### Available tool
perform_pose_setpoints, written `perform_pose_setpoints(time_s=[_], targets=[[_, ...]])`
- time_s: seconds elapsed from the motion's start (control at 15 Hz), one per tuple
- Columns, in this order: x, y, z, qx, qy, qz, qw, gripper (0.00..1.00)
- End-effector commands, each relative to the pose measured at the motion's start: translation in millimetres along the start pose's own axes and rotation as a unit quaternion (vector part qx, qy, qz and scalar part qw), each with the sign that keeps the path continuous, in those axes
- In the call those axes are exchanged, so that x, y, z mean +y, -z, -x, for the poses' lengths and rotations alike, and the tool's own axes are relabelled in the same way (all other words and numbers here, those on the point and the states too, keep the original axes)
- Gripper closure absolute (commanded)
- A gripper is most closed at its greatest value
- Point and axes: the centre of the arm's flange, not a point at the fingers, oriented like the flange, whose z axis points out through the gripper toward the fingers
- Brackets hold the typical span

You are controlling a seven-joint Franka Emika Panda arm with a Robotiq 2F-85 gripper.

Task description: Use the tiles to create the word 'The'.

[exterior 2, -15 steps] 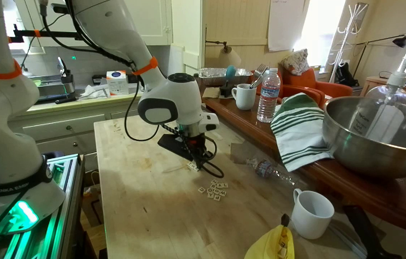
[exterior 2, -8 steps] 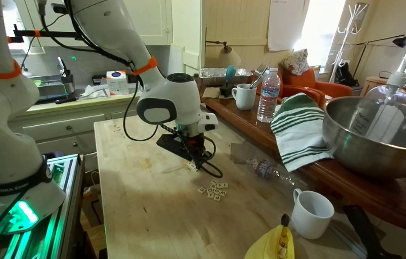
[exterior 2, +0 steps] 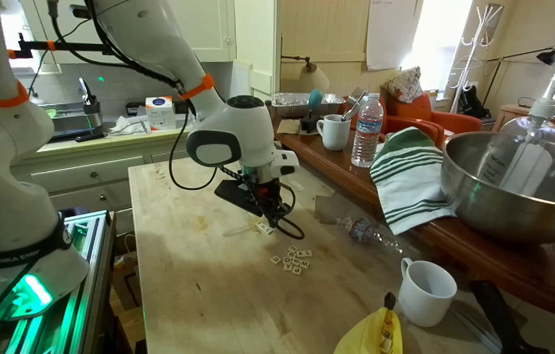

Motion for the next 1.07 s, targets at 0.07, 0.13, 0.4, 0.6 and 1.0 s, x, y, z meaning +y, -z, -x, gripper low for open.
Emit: perform_pose_setpoints(time_s=[0.07,0.13,0.4,0.6,1.0], targets=[[-9,19,5,-0.003,-0.013,-0.001,0.9999,0.74],[-11,22,4,-0.002,-0.020,0.001,0.9998,0.72],[-23,29,-2,-0.001,-0.049,0.006,0.9988,0.45],[-36,32,-8,-0.003,-0.071,0.006,0.9975,0.23],[-55,34,-13,-0.009,-0.117,0.012,0.9930,0.00]])
